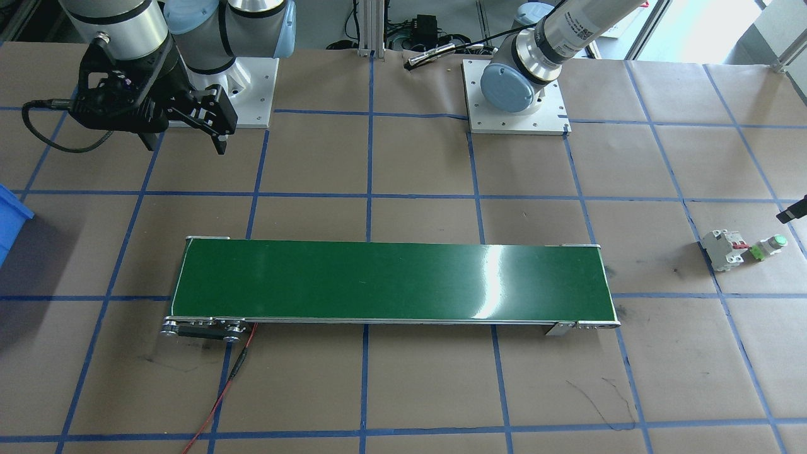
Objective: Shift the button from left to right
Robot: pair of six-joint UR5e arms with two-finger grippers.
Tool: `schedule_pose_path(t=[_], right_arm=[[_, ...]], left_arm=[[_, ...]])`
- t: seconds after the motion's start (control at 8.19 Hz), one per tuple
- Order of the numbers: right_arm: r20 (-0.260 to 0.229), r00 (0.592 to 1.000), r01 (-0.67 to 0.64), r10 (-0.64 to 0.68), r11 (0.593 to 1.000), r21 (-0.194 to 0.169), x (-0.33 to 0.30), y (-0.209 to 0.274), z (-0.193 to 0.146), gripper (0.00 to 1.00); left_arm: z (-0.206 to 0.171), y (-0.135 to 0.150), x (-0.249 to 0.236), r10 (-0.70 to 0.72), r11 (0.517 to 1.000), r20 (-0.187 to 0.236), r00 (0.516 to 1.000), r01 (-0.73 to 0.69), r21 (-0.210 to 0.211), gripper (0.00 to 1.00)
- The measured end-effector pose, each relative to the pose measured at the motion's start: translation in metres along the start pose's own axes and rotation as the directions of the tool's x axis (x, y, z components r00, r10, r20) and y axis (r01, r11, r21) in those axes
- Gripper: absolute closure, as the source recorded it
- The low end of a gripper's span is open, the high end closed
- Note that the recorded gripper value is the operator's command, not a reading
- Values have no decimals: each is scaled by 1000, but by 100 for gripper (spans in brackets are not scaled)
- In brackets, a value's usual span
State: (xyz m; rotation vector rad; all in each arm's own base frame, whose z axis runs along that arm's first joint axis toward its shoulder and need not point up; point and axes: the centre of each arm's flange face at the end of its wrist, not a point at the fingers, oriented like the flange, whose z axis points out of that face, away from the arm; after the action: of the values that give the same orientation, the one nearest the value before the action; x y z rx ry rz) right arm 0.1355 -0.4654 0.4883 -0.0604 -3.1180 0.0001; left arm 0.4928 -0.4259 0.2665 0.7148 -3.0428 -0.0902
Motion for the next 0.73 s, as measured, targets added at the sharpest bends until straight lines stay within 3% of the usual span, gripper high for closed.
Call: schedule_pose_path(t=[0.37, 0.73], right_arm=[[0, 1000, 0, 0, 1000, 0, 0, 0, 0, 0], [0, 1000, 0, 0, 1000, 0, 0, 0, 0, 0]], left_arm=[[14, -20, 7, 34, 998, 37, 999, -36, 58, 0], [23, -25, 12, 56, 996, 13, 998, -57, 67, 0]])
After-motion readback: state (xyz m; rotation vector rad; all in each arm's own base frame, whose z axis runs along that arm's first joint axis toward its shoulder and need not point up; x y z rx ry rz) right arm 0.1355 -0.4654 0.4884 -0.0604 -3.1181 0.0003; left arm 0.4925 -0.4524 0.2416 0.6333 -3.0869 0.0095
